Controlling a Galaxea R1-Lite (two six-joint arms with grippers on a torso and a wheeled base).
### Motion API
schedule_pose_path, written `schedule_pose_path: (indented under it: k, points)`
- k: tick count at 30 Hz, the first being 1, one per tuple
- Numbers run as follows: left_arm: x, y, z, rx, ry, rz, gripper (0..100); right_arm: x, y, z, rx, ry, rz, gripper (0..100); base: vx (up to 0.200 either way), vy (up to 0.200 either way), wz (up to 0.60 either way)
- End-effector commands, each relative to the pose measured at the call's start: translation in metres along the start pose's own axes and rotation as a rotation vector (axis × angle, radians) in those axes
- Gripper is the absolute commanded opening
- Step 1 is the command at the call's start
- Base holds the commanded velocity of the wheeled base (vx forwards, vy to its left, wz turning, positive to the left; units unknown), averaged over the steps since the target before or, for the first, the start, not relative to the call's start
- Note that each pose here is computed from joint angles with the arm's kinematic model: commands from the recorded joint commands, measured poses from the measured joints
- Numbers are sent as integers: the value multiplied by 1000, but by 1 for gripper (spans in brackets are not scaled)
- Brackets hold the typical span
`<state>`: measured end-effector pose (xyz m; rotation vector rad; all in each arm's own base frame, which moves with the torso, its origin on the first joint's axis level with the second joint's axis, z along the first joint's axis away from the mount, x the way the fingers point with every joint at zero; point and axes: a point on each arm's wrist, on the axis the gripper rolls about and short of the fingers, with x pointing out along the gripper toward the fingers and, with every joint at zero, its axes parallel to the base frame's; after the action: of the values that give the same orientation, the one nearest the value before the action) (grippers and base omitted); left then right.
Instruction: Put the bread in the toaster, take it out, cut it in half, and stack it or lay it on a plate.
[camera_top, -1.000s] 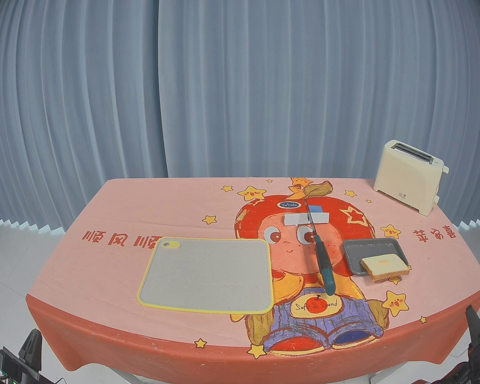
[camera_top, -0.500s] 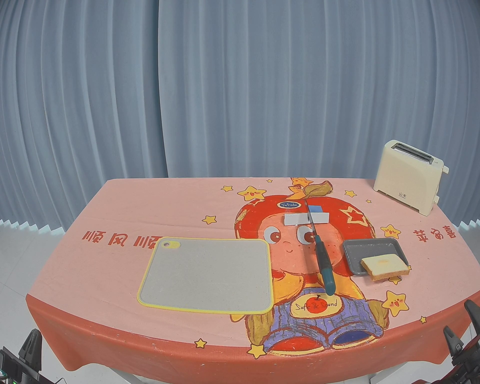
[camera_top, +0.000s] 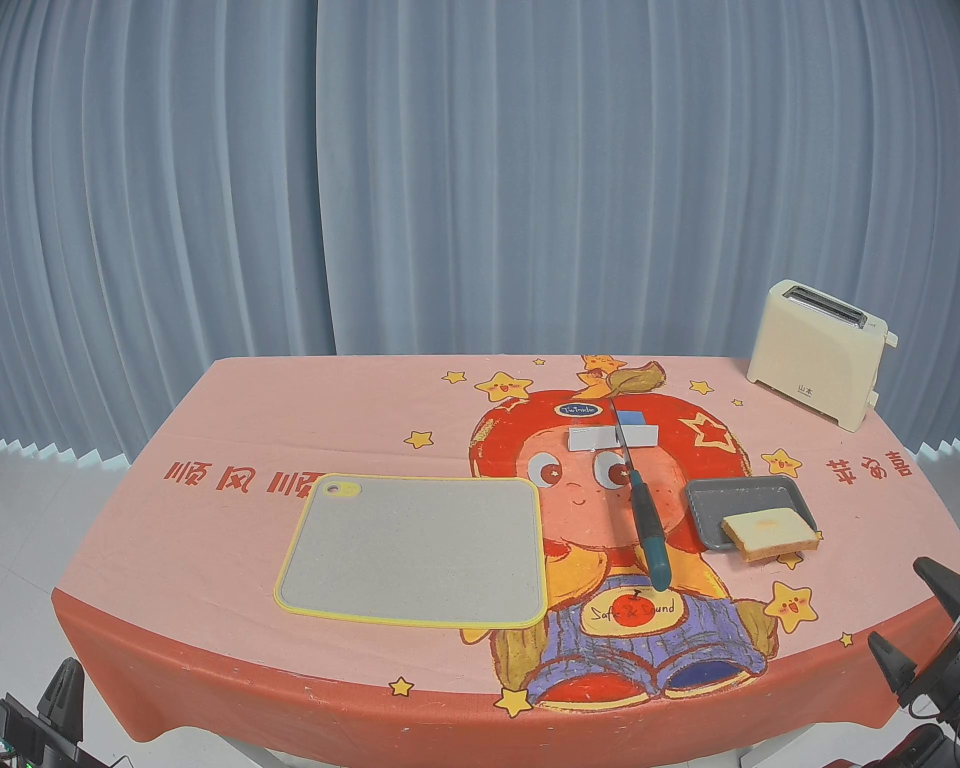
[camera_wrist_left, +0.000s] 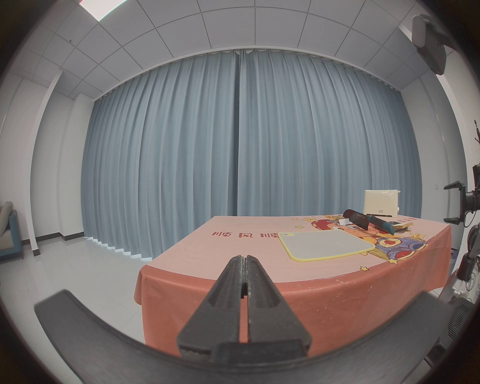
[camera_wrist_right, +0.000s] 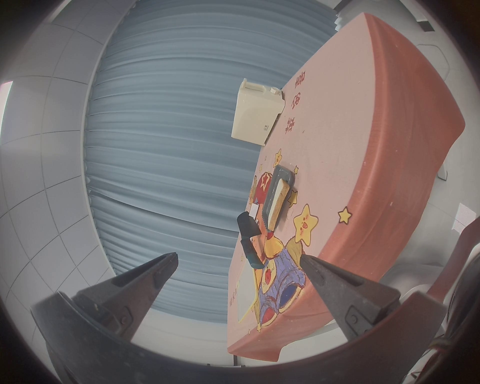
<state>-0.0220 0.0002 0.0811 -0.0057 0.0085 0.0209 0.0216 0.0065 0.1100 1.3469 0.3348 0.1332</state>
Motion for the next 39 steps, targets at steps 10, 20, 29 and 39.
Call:
schedule_pose_path:
  k: [10, 20, 29, 39]
  points:
    - [1, 0, -5, 0, 19, 1, 0, 81, 5, 18, 78, 38, -237, 100, 0, 0, 0]
    - [1, 0, -5, 0, 19, 1, 0, 111, 4, 36, 177, 71, -301, 100, 0, 0, 0]
    - [1, 0, -5, 0, 19, 1, 0, 114, 4, 48, 215, 76, -287, 100, 0, 0, 0]
    - [1, 0, -5, 0, 19, 1, 0, 129, 5, 57, 228, 77, -305, 100, 0, 0, 0]
